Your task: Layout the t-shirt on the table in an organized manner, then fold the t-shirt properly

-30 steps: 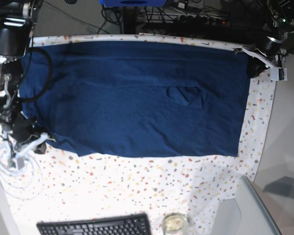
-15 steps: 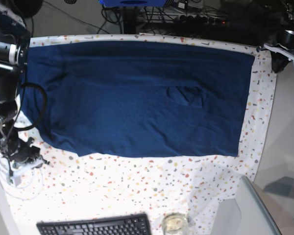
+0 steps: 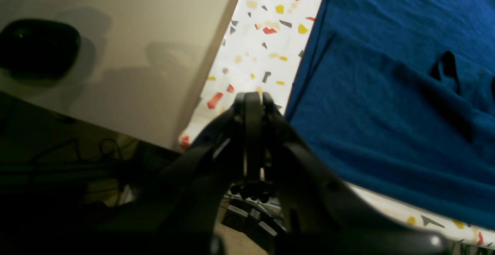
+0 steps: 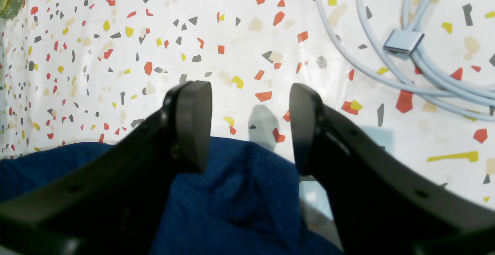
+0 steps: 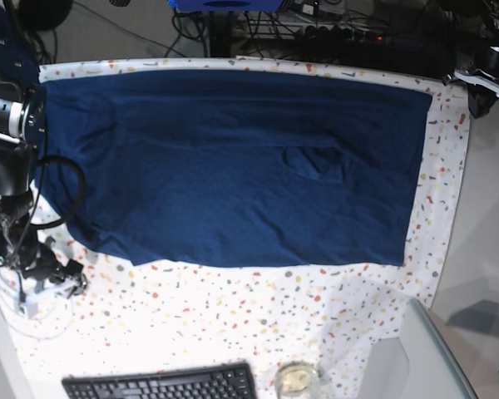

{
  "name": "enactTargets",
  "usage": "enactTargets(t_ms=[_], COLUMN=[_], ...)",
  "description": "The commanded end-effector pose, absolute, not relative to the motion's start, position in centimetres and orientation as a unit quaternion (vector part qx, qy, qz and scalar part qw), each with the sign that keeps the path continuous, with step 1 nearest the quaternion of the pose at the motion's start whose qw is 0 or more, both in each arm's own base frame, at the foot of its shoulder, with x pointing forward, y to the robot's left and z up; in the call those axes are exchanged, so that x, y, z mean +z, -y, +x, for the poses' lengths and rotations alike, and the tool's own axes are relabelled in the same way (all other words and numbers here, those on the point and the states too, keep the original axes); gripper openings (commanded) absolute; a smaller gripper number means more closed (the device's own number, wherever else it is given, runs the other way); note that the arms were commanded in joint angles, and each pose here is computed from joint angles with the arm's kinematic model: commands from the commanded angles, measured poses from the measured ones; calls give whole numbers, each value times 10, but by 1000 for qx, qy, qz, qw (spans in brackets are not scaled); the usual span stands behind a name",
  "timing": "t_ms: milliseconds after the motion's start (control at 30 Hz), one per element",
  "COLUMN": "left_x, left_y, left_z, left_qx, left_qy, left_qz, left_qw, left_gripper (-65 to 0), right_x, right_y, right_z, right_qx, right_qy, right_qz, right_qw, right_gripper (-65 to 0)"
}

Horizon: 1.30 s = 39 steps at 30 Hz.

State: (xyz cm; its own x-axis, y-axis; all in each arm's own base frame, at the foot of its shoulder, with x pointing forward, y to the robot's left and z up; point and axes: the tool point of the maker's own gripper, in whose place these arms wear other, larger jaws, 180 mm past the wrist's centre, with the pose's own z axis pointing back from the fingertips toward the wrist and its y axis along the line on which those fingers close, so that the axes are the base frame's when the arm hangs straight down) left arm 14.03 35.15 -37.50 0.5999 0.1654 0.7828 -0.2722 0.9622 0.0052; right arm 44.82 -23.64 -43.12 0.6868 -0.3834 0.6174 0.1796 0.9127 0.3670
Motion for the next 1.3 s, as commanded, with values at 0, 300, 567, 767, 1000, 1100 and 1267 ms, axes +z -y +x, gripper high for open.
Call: enactTargets(t_ms=[0, 300, 567, 767, 1000, 1100, 1267], left_x=[-363, -366, -366, -365, -366, -366, -366], left_y=[-355, -353, -354, -354, -352, -352, -352], left_z=[145, 143, 144, 145, 146, 146, 147], left_qx=[116, 120, 120, 119, 117, 117, 115], left_qy=[448, 446, 447, 447, 448, 447, 447], left_qz=[67, 65, 65, 65, 62, 62, 64], left_qw=[884, 885, 884, 884, 884, 885, 885], left_gripper=[-650, -650, -650, -650, -650, -650, -650], right_x=[-407, -452, -476, -482, -482, -480, -464], right_y=[248, 228, 243, 248, 247, 247, 238], right_z=[466, 445, 428, 421, 421, 422, 425], right_qx=[-156, -107, -131, -140, -139, -139, -116], right_qy=[400, 371, 343, 335, 335, 337, 355], right_qz=[135, 110, 55, 44, 45, 46, 55], right_qw=[893, 916, 929, 931, 931, 930, 926], right_gripper=[-339, -336, -336, -362, -633, -650, -647])
